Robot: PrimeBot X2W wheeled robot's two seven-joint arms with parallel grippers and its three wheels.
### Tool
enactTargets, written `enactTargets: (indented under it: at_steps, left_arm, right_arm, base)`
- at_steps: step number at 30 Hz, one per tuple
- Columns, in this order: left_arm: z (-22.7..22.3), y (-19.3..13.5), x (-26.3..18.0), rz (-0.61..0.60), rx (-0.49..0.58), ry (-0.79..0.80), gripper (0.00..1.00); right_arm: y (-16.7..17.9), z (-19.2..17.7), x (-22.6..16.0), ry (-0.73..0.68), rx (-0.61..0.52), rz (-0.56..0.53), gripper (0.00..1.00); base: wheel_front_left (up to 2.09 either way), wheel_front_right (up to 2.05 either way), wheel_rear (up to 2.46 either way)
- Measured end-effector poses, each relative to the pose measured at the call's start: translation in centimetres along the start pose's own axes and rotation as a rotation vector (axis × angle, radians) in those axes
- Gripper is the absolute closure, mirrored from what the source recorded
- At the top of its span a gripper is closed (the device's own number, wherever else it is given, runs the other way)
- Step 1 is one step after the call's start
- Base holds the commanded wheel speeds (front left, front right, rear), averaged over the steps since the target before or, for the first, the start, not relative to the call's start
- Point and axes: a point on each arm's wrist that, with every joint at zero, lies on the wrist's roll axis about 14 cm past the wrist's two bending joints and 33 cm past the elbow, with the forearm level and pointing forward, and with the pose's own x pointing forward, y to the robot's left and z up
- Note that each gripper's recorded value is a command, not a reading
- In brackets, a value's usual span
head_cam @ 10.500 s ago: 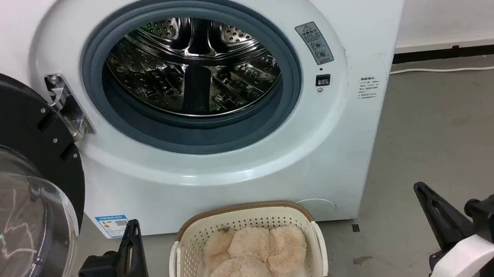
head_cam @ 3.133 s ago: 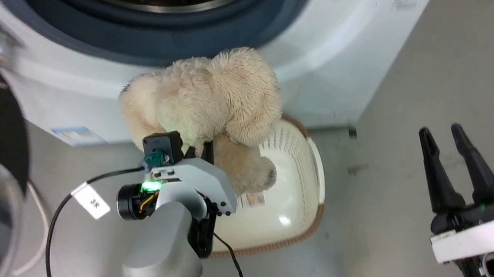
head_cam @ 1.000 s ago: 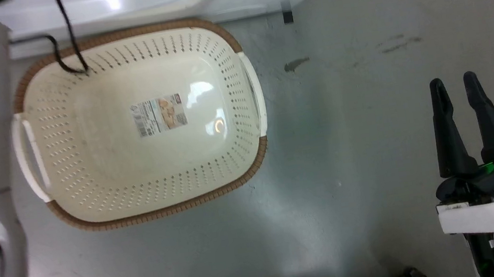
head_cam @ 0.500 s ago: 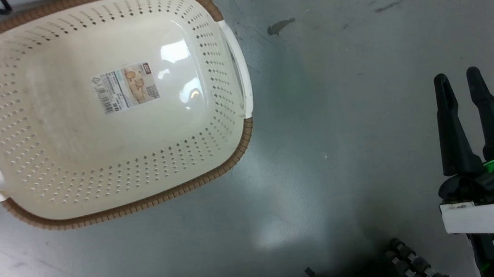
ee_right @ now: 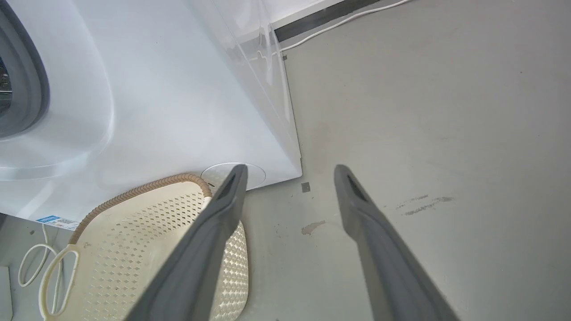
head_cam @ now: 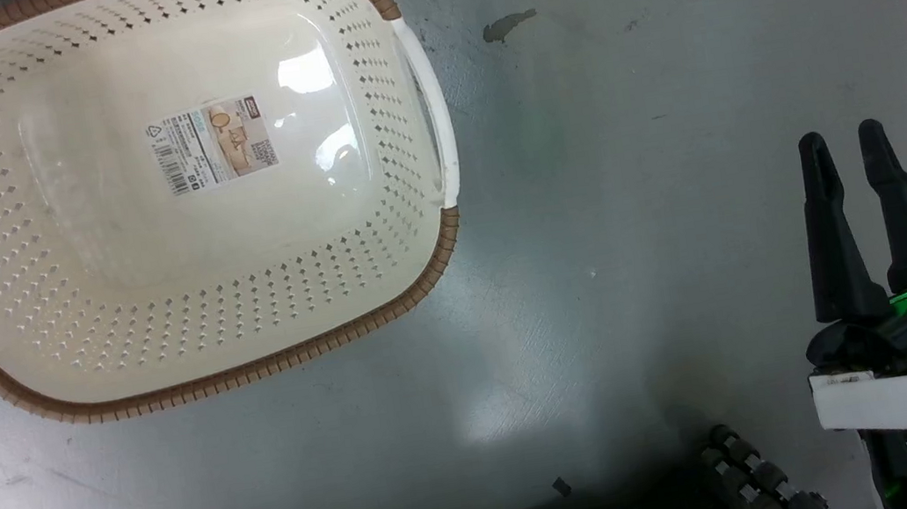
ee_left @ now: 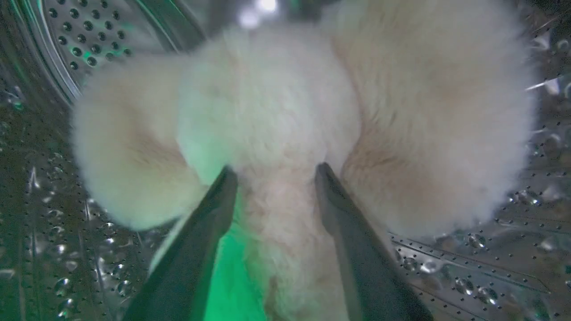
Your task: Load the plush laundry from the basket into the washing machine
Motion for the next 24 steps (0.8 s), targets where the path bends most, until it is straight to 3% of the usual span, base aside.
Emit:
enactTargets:
  at_steps: [12, 24]
  left_arm:
    - [0.7, 0.0, -1.1, -0.029, -0.036, 0.011, 0.00]
    - [2.0, 0.3, -6.2, -0.014, -0.120, 0.066, 0.00]
  right_arm:
    - [1.5, 1.0, 0.9, -0.036, 0.000, 0.051, 0.00]
    - [4.2, 4.7, 0.2, -0.128, -0.028, 0.127, 0.00]
  base:
    - [0.00, 0.00, 0.00]
    - [0.00, 0.00, 0.00]
